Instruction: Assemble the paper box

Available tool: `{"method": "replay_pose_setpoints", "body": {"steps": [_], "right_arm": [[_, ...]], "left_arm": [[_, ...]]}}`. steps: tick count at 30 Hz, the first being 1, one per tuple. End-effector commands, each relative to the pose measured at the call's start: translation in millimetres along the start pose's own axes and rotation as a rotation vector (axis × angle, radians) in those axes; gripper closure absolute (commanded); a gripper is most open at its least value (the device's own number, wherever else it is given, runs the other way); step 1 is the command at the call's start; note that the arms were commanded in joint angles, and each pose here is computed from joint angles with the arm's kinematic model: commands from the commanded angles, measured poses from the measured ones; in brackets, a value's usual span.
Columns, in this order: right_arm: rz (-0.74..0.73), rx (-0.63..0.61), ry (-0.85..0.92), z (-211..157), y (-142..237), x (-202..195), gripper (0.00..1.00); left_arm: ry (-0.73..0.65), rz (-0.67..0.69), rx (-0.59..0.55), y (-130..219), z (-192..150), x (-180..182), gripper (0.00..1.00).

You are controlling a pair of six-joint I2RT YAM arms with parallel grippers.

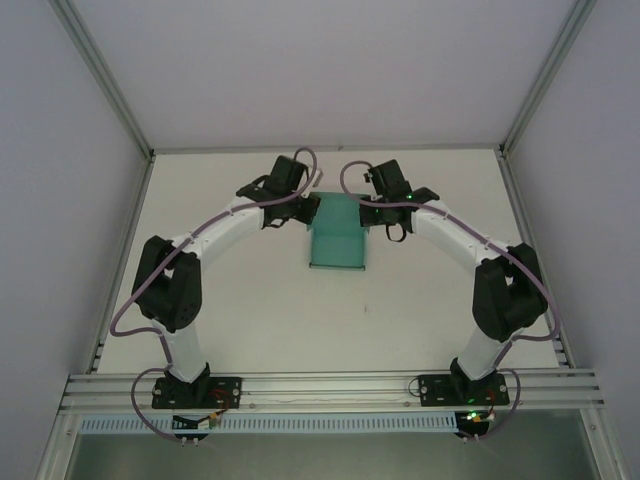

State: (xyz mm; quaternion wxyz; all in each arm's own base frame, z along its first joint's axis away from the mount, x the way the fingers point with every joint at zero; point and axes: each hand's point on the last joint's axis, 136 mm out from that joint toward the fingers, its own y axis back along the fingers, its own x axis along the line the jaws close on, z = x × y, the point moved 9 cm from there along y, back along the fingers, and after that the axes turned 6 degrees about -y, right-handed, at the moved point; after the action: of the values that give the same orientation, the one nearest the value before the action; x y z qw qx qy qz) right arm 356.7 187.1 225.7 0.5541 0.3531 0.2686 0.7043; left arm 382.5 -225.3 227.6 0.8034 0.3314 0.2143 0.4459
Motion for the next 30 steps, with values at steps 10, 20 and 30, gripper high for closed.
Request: {"method": "replay_pose_setpoints", "body": {"steps": [10, 20, 30], "right_arm": [[-0.050, -0.191, -0.229, 19, -15, 25, 0.96], [-0.071, -0.254, -0.302, 13, -31, 29, 0.96], [-0.113, -0.238, -0.300, -16, -44, 21, 0.97]], "left_arm": [[0.398, 0.069, -0.145, -16, 10, 4, 0.98], [0.449, 0.082, -0.112, -36, -3, -6, 0.96], [0.412, 0.105, -0.083, -36, -30, -12, 0.96]]}}
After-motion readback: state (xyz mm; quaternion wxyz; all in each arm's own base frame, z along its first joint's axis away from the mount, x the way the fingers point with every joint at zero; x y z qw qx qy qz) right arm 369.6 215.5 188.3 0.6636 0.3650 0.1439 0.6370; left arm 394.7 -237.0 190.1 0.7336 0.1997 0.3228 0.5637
